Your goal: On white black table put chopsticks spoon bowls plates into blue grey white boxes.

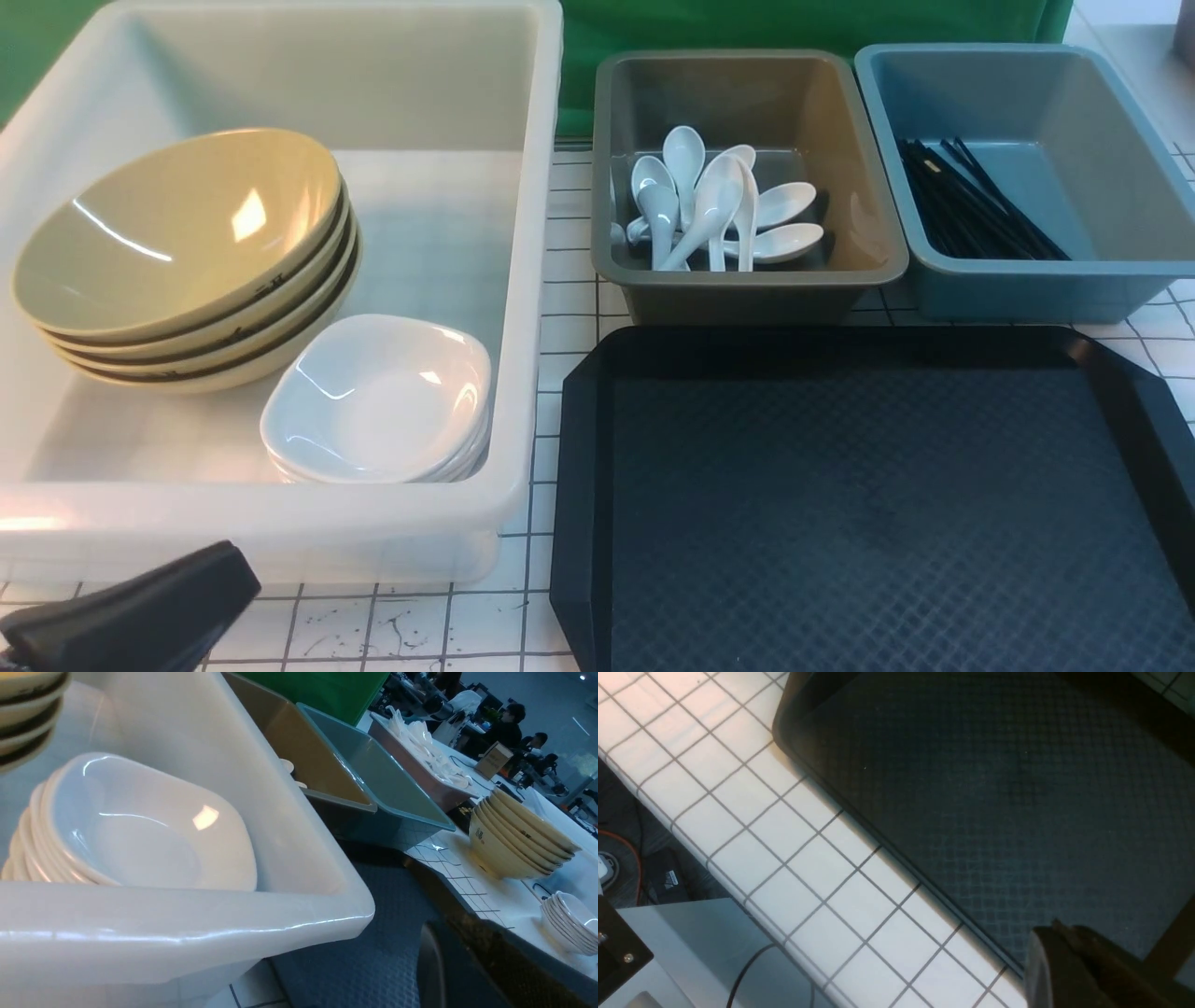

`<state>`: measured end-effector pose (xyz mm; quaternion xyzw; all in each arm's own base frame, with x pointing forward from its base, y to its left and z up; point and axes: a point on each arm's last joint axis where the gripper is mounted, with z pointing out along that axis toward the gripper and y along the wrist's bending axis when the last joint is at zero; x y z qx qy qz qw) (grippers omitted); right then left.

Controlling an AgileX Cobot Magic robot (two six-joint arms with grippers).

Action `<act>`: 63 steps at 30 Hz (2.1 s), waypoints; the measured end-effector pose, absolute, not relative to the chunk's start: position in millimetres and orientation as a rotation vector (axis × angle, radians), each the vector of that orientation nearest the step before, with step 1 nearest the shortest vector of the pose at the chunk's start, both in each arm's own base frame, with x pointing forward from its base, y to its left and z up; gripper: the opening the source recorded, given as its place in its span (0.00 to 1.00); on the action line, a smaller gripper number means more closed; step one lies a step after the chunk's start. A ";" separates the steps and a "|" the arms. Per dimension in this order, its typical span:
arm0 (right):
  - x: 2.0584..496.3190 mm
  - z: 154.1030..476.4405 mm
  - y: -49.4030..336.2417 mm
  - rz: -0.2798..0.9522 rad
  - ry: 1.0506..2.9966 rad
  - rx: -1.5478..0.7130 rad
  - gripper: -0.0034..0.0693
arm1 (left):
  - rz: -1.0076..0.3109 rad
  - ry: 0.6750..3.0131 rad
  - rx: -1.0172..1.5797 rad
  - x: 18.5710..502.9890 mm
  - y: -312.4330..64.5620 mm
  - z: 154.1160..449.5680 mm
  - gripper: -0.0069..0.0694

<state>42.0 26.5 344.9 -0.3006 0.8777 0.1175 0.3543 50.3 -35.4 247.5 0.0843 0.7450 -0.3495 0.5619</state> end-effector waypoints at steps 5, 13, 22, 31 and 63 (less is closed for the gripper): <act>42.8 344.5 25.7 0.293 2.277 -0.746 0.08 | -0.810 1.782 0.204 51.1 -36.3 238.2 0.09; 54.5 291.7 20.0 0.175 2.172 -0.472 0.08 | -0.803 1.797 0.206 51.5 -36.5 233.5 0.09; 47.9 188.9 9.5 0.105 2.017 -0.120 0.08 | -0.801 1.799 0.206 51.5 -36.4 233.3 0.09; 50.7 174.6 6.5 0.059 1.897 -0.077 0.08 | -0.800 1.801 0.205 51.5 -36.3 233.0 0.09; 51.1 174.6 6.2 0.027 1.886 -0.113 0.10 | -0.778 1.798 0.191 51.2 -34.1 228.1 0.09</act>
